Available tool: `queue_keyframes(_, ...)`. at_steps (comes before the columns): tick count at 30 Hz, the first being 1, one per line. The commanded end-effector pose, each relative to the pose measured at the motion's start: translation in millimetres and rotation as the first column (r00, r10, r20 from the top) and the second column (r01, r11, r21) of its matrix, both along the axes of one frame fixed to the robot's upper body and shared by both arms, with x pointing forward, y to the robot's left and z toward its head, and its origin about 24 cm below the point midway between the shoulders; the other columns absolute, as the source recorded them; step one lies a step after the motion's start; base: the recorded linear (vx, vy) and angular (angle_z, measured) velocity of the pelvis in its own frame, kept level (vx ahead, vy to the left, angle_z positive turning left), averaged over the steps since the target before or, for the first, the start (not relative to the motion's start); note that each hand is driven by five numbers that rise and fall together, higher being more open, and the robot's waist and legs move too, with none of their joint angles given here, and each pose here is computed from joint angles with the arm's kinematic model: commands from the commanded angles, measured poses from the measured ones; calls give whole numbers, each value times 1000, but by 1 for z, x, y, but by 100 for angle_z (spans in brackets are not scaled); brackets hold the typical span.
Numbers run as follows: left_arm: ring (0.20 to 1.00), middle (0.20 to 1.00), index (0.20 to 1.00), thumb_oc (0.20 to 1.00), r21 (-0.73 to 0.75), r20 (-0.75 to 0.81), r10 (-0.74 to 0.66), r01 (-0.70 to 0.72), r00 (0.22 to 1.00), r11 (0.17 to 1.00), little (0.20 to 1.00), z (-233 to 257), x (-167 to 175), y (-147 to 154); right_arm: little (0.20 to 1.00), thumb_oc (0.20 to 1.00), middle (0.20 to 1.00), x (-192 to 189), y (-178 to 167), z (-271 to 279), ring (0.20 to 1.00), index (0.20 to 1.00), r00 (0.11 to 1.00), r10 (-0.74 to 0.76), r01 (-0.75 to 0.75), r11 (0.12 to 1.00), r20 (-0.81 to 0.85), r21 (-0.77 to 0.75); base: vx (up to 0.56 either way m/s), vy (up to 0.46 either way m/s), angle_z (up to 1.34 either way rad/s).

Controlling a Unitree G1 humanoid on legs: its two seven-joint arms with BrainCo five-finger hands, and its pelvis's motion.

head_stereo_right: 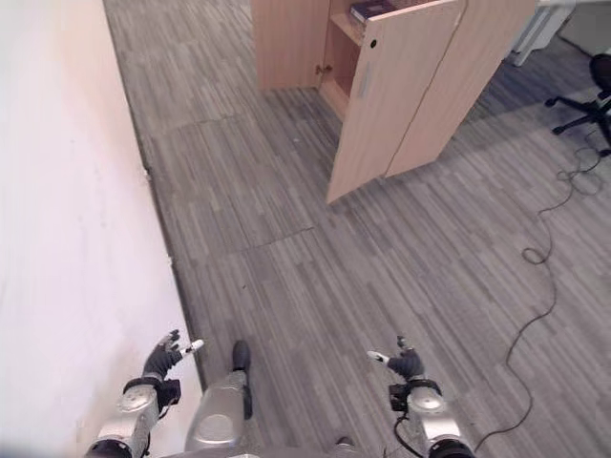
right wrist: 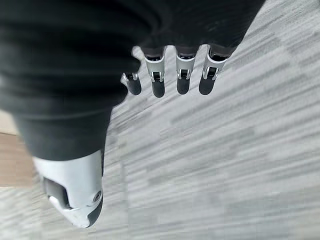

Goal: Put the empty folder in the office cabinet

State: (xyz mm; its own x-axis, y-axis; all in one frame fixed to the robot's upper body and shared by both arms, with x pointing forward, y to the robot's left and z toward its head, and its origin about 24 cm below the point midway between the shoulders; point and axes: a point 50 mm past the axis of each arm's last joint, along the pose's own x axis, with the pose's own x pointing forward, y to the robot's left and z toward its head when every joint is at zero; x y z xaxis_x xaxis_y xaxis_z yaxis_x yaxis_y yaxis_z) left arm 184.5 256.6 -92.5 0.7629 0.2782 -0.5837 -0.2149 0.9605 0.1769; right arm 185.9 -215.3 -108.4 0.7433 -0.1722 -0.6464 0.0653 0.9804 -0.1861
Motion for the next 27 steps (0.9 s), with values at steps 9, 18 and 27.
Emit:
queue_keyframes(9, 1000, 1000, 1000, 1000, 106, 91, -87, 78, 992, 991, 1000, 26, 16, 17, 1000, 1000, 1000, 10, -25, 7, 1000, 1000, 998, -54, 54, 998, 22, -34, 366, 362, 43)
queue_keyframes(18, 1000, 1000, 1000, 1000, 108, 82, -164, 154, 983, 982, 1000, 25, 18, 5, 1000, 1000, 1000, -19, -51, -3, 1000, 1000, 976, -214, 212, 976, -49, -50, 368, -51, 103)
queue_keyframes(27, 1000, 1000, 1000, 1000, 64, 76, -180, 176, 981, 982, 1000, 19, 8, -5, 1000, 1000, 1000, -27, -69, 1, 1000, 1000, 965, -259, 256, 964, -37, -70, 266, -112, -41)
